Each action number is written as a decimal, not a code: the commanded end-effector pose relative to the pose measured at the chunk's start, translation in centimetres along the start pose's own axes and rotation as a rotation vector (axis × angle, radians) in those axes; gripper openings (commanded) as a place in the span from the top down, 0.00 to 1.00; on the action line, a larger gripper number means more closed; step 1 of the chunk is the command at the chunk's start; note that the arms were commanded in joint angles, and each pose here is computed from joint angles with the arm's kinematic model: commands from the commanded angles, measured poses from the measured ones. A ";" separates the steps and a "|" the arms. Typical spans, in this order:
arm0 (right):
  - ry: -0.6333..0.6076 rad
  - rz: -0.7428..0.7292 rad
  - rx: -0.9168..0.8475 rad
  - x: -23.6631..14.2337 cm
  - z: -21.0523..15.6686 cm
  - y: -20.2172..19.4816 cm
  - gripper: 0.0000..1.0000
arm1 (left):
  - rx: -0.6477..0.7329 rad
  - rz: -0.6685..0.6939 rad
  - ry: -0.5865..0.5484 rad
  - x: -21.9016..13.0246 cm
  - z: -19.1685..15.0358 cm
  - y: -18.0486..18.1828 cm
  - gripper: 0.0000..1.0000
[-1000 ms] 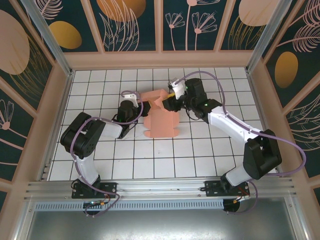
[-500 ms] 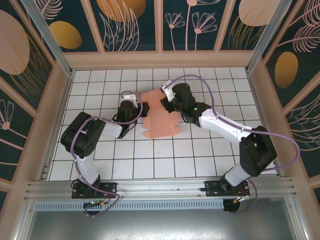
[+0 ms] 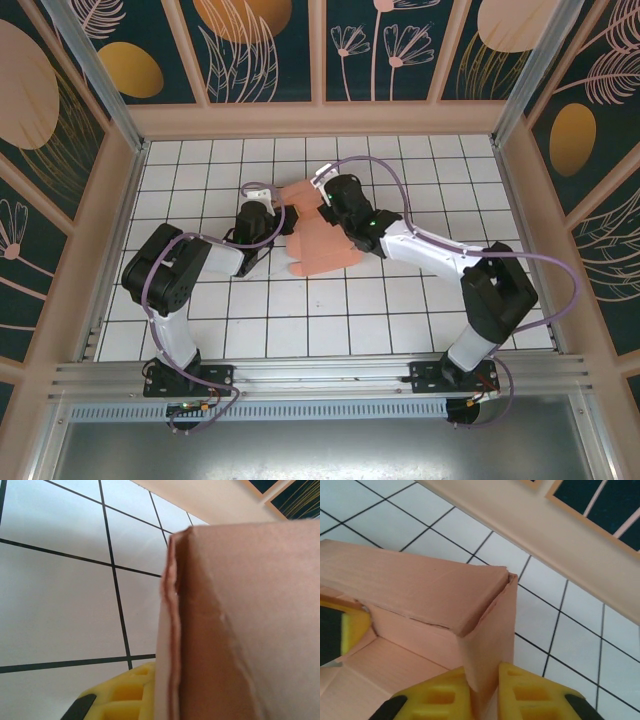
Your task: Fold the paper box
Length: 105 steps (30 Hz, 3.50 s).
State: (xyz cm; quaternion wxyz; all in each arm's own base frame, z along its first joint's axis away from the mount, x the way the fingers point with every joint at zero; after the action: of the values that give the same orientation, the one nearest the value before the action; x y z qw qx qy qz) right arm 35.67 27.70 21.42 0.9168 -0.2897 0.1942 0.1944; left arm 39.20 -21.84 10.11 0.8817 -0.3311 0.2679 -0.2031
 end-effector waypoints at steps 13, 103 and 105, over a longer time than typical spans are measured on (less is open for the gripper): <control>0.073 -0.163 -0.092 1.4 -1.3 0.5 0.66 | 0.031 -0.172 -0.042 0.1 1.5 -3.9 1.00; -0.192 0.477 0.145 -3.5 1.6 -1.3 0.73 | 0.008 -0.087 -0.009 0.7 1.6 -3.1 1.00; -0.239 0.523 0.186 -4.6 1.9 -1.7 0.71 | 0.007 -0.085 -0.007 0.7 1.5 -3.0 1.00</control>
State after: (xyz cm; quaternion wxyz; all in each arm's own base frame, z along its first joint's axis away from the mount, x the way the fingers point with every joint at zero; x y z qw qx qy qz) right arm 34.21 26.37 23.20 0.8771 -0.1645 0.2087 0.4001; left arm 39.92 -22.26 10.71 0.8780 -0.3368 0.2749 -0.2004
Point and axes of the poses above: each hand's point on the last joint's axis, 136 mm out from that joint toward the fingers, its own x axis out along the fingers, its own y axis along the line the jaws close on, z = x × y, the point moved 4 cm from there along -x, back along the fingers, and after that the axes turned 6 degrees about -x, right-handed, at the moved point
